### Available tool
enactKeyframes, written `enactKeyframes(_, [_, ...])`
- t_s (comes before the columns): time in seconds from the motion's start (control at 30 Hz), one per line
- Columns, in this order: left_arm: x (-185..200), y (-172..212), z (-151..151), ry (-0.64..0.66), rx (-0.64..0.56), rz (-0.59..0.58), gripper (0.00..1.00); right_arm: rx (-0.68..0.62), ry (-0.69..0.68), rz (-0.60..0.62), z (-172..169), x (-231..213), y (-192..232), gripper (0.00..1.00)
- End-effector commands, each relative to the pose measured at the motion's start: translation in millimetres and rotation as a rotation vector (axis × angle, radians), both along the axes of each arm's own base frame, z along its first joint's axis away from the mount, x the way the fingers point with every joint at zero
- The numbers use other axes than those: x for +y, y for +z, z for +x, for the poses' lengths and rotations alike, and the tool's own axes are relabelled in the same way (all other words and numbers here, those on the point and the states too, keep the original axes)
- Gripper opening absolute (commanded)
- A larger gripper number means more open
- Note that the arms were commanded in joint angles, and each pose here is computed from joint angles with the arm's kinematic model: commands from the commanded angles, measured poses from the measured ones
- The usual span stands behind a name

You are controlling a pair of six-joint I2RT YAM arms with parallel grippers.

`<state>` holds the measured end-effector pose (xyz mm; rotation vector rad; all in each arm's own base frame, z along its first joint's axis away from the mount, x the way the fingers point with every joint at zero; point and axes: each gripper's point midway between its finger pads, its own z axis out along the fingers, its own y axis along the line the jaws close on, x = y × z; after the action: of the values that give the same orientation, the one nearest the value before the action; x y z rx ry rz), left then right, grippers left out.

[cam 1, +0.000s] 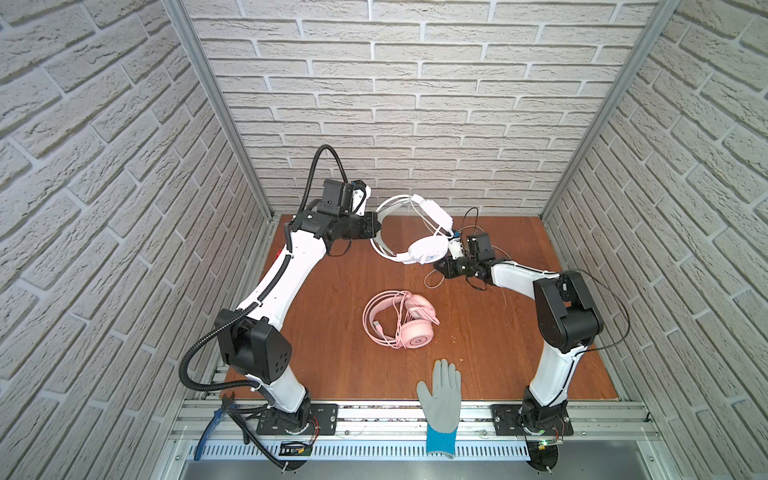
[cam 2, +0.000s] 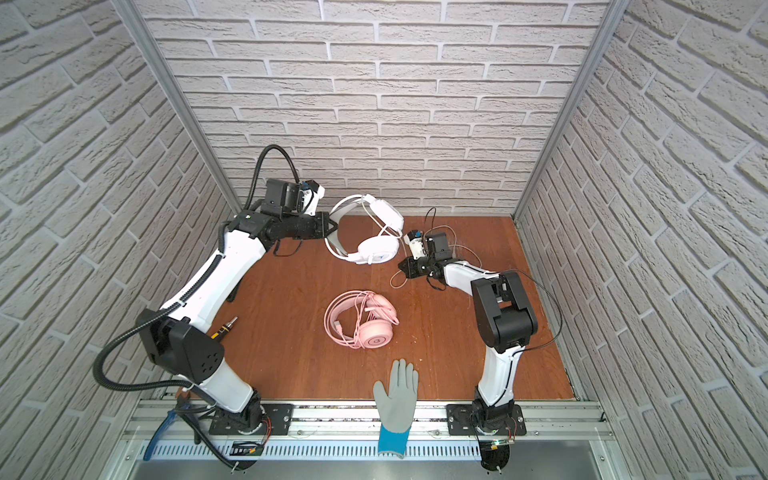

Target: Wrap the headphones

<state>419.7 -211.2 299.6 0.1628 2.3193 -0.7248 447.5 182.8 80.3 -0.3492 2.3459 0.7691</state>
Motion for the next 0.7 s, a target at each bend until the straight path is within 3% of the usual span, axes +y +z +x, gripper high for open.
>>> enactKeyframes(0.0, [7.7,9.8,31.9,0.166,-0.053,-0.075,0.0,-0.12,0.025,0.066,-2.7,11.8,45.4,0.12])
enactKeyframes(0.3, [35.5,-15.5,65.9,0.464,-0.033,-0.116,0.0,-0.132,0.068,0.019,-32.1,20.4,50.9,0.12])
enactKeyframes(0.47, [30.1,-17.3,76.3,0.486,-0.038,-0.153,0.0,-0.148,0.095,-0.015,-36.8,24.7,55.2,0.08])
enactKeyframes(0.67, [35.9,-20.5,80.2,0.526,-0.044,-0.119,0.0,-0.172,0.137,0.004,-39.9,34.9,63.7,0.07])
